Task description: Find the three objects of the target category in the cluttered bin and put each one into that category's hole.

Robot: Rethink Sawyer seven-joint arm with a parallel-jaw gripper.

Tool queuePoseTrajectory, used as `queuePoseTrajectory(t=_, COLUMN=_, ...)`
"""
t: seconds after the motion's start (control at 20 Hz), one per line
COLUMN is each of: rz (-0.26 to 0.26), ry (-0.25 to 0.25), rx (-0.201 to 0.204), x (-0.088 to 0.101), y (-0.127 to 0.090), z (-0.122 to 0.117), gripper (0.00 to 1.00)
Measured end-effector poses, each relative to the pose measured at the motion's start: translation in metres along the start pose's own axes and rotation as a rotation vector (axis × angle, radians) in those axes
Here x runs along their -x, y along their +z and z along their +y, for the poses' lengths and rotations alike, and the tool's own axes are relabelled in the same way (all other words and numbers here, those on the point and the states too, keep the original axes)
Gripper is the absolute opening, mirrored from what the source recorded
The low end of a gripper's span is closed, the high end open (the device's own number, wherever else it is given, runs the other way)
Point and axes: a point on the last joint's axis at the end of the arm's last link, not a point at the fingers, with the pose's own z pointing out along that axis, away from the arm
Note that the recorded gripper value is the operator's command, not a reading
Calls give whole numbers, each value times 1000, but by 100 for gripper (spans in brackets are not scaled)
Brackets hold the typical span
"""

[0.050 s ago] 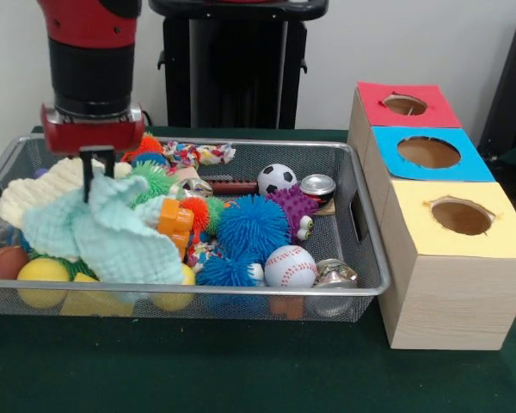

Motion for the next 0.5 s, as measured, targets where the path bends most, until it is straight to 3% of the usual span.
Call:
queuePoseTrajectory(t=0.25, rz=-38, ry=-32, rx=29, x=3, y=33, z=36, gripper=0)
queuePoseTrajectory(t=0.3, rz=-55, ry=-51, rx=33, x=5, y=43, z=53, gripper=0)
queuePoseTrajectory(t=0.5, rz=-94, ry=-80, rx=26, x=12, y=54, z=77, gripper=0)
